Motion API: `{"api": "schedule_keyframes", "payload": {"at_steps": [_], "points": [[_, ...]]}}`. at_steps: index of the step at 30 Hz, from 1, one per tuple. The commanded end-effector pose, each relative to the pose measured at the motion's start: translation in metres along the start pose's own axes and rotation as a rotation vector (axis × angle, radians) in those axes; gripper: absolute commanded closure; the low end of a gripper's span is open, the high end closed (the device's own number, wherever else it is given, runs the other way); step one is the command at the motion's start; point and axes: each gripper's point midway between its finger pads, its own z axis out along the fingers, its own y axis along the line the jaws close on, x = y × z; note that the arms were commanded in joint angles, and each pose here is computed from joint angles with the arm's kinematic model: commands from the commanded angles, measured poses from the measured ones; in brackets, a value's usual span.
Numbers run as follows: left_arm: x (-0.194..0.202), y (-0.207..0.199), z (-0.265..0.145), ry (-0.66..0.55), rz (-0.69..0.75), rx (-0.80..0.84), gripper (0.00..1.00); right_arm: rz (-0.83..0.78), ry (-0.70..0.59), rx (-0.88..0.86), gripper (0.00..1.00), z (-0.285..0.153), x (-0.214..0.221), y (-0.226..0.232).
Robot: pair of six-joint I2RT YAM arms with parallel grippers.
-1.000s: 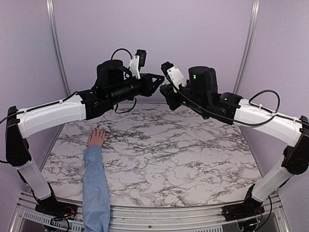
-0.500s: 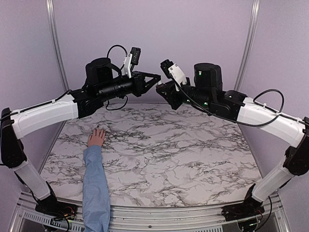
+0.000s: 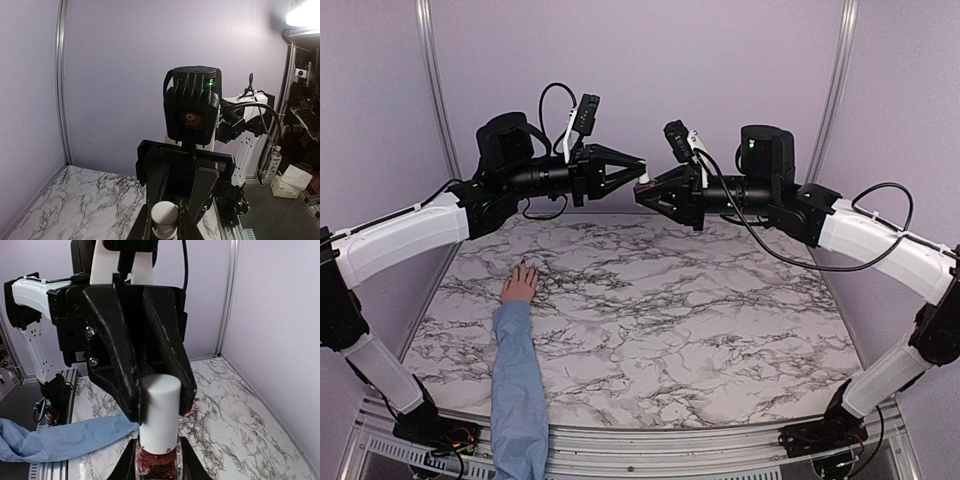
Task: Paint the nails
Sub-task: Screw the nail polish bottle.
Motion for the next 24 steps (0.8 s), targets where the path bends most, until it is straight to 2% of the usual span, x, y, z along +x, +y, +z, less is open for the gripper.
{"api": "schedule_keyframes", "payload": {"at_steps": [1, 6, 13, 15, 20, 22, 24], "points": [[0.033, -0.041, 0.002, 0.103, -0.056, 0.247, 1.00, -0.115, -0.204, -0.301, 1.00, -0.020, -0.062, 0.056], [0.035, -0.054, -0.001, 0.115, -0.056, 0.329, 1.00, -0.043, -0.217, -0.447, 1.00, -0.021, -0.060, 0.072], [0.031, -0.050, -0.005, 0.113, -0.074, 0.316, 0.96, -0.026, -0.219, -0.472, 1.00, -0.022, -0.060, 0.075], [0.027, -0.042, -0.007, 0.102, -0.077, 0.266, 0.91, -0.028, -0.214, -0.461, 1.00, -0.021, -0.057, 0.074], [0.006, -0.018, -0.015, 0.055, -0.081, 0.120, 0.70, -0.012, -0.184, -0.435, 1.00, -0.020, -0.046, 0.071], [-0.005, -0.007, -0.019, 0.025, -0.070, 0.039, 0.64, -0.007, -0.172, -0.408, 1.00, -0.019, -0.040, 0.068], [-0.015, 0.013, -0.026, -0.015, -0.065, -0.099, 0.53, 0.005, -0.152, -0.351, 1.00, -0.017, -0.030, 0.060]]}}
